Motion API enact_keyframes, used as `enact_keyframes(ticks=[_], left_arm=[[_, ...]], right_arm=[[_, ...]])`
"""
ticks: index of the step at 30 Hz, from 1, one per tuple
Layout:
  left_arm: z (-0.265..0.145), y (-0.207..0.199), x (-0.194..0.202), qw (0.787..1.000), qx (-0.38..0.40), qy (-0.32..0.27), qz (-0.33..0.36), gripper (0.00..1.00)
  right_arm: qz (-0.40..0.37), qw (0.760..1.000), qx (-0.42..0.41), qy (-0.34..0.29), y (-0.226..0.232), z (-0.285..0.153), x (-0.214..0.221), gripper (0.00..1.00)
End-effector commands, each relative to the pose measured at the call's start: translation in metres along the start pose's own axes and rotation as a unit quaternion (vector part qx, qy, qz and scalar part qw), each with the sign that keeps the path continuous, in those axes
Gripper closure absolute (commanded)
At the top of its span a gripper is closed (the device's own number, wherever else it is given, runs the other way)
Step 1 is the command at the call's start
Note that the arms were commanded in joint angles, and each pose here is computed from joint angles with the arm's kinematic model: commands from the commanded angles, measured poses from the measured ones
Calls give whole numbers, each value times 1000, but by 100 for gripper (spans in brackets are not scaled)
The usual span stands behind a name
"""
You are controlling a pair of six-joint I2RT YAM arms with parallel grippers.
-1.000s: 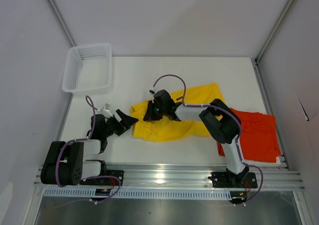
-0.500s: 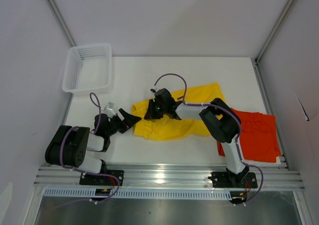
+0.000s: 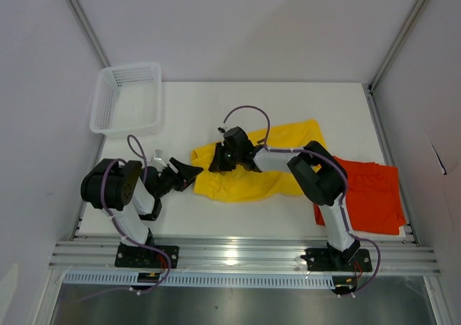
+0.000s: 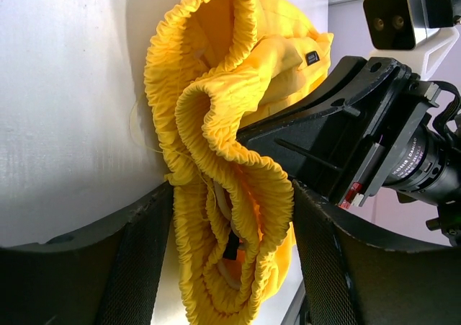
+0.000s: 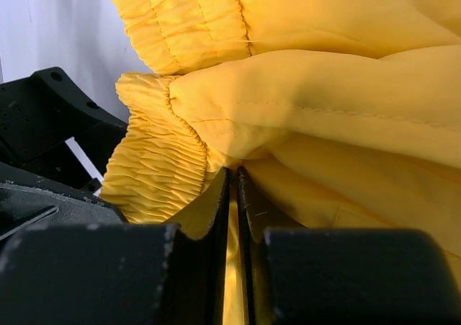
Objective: Fold and stack the shorts
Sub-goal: Fold the shorts
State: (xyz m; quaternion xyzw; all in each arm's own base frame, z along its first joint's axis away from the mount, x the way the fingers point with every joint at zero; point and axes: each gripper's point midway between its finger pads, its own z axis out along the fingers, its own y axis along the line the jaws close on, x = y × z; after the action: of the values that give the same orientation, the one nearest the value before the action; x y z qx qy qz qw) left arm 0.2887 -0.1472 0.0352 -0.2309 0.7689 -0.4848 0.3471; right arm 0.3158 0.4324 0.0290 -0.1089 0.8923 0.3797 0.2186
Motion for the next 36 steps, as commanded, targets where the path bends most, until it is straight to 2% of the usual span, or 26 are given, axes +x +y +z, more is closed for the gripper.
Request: enact_keyframes(ticks=[1,11,17,28,34,36], left_arm=[[-2,6,9,1000,-3,7,8,30],[-13,16,2,996,-66,-14,63,28],[-4,-8,9,998,-31,-7,63,29],[-2,-17,7,996,-22,-22,79,30],[6,-15,-5,995,-34,-46,80,40],[12,-19,-13,995,-30,-55,80,51]], right_arm=[[0,997,25,67,-17,14,46,92],[3,997,24,67,-20,14,44,92],[6,997,20,68,-18,16,44,92],[11,997,6,74,-13,17,45,93],[9,996,-1,83,-9,19,53,93],[9,996,-6,84,-6,19,55,94]])
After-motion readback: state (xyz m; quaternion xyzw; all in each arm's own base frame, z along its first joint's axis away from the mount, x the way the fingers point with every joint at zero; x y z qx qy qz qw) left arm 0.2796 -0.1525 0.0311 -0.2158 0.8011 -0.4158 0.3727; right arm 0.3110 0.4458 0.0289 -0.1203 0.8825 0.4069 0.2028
